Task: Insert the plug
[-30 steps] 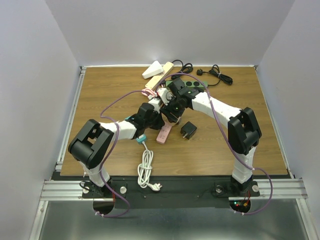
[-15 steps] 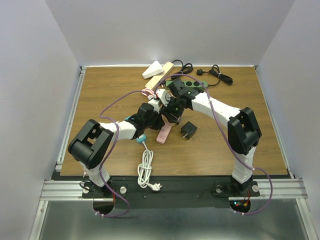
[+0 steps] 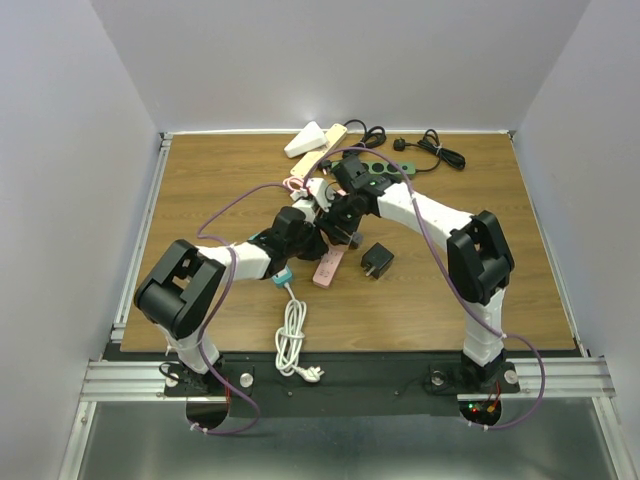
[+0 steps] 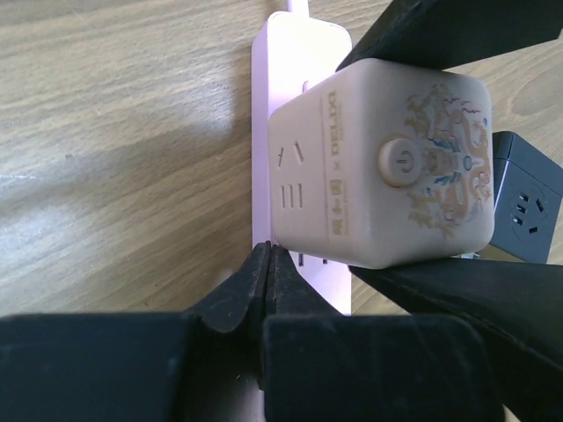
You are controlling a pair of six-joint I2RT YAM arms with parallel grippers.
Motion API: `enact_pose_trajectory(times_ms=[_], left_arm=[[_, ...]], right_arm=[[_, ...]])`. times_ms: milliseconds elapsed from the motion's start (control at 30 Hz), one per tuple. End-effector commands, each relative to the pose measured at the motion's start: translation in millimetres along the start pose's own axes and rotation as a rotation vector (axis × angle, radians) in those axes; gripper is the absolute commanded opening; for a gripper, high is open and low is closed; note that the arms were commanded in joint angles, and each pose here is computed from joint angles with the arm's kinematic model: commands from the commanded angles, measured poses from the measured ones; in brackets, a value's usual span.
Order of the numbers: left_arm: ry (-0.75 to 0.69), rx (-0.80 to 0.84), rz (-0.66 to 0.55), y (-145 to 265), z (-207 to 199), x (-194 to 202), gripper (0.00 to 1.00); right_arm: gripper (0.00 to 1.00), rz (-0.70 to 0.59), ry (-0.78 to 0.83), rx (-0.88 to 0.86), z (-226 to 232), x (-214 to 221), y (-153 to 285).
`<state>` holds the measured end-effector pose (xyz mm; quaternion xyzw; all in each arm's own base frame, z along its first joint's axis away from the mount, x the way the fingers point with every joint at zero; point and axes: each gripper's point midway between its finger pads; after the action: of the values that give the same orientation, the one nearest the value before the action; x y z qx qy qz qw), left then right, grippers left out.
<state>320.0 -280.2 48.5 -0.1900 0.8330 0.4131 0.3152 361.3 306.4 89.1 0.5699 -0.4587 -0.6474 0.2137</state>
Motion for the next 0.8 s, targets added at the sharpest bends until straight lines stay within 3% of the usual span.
enact_pose_trajectory(times_ms=[0, 567, 767], left_arm=[[-0.014, -0.018, 0.151, 12.1, 5.5, 47.4, 0.01], [0.032, -0.054, -0.028, 62.9, 4.4, -26.8, 0.00], [0.025, -0.035, -0.059, 73.9, -1.1, -36.6, 0.00]], right_arm=[[0.00, 0.130, 0.001, -0.031, 16.4, 40.4, -35.6], [0.01, 0.152, -0.126, -0.038, 37.7, 78.2, -36.9], [0.00, 0.138, -0.200, -0.080, 53.6, 85.0, -40.2]])
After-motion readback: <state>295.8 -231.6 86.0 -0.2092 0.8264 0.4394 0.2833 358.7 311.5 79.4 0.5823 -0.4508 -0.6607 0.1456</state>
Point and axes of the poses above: each gripper's point midway between its finger pads, its own y axis back along the fingers, its own z axis along the line the jaws close on, x = y × z, and after that the axes turned 2 degrees about y, right-handed
